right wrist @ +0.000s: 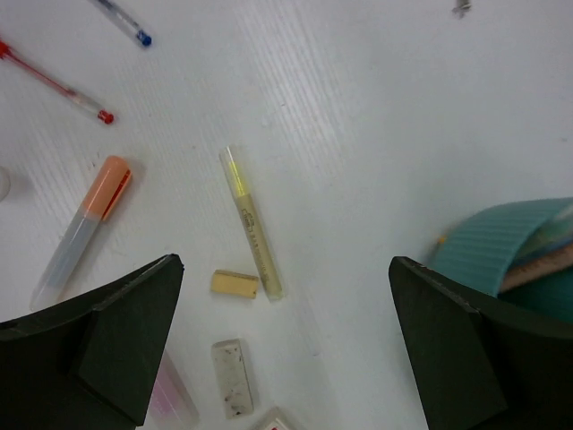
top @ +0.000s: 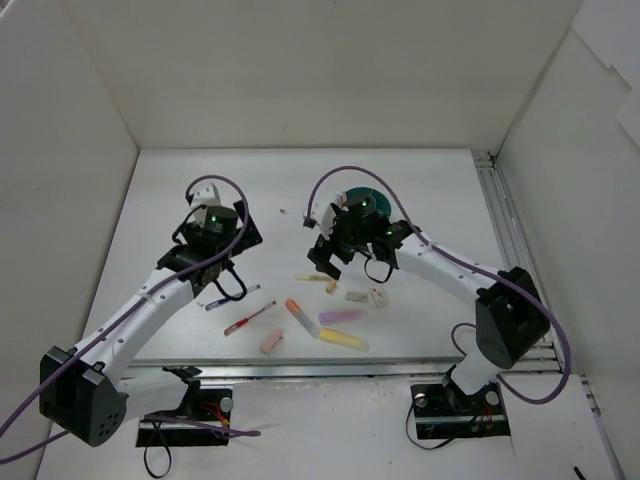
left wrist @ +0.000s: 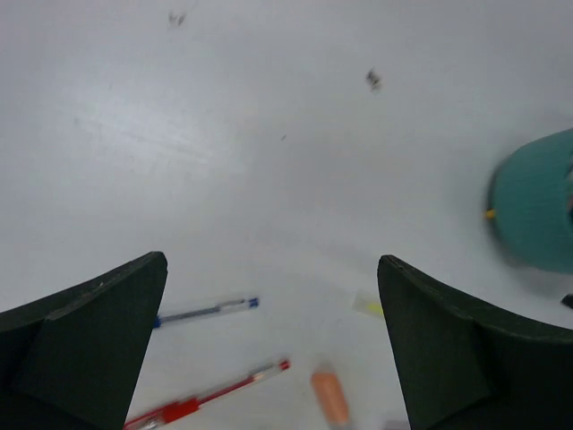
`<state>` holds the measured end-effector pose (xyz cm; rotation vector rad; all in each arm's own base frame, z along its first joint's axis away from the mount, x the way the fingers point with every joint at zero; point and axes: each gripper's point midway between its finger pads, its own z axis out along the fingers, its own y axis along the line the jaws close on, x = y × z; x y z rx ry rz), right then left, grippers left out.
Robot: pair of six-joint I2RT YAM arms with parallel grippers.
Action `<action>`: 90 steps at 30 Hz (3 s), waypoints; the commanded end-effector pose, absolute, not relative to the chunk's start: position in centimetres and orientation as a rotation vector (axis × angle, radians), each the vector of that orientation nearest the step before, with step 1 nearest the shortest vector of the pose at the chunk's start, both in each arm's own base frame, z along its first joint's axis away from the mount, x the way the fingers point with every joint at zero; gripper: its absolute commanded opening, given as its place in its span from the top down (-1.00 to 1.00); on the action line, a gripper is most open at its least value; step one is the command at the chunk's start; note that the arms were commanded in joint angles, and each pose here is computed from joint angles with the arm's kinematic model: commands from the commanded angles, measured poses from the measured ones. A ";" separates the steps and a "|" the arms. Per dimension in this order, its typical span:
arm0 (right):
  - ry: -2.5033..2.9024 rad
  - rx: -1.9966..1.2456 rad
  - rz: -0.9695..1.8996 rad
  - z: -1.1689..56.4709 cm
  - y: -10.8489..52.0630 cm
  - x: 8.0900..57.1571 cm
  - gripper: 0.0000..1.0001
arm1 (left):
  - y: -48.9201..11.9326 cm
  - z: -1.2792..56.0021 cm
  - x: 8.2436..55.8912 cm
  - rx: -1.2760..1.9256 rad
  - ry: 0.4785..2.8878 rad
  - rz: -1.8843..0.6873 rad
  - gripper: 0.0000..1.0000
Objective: Sort the stationery into containers
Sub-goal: Pick up the pen from the center of the board, then place the pen in the storage box.
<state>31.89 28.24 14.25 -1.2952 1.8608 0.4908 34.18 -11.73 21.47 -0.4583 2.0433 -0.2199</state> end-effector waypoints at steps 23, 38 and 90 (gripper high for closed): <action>2.058 -1.597 0.179 3.7 32.4 34.5 -0.26 | -4.8 17.3 28.0 -0.666 2.146 -0.072 -0.99; 1.959 -1.550 0.404 6.9 33.4 37.3 1.00 | -4.0 18.1 28.1 -0.680 2.124 -0.056 -0.99; 1.518 -0.549 0.452 17.7 23.1 45.8 0.77 | -5.5 17.6 30.0 -0.676 2.155 -0.128 -0.99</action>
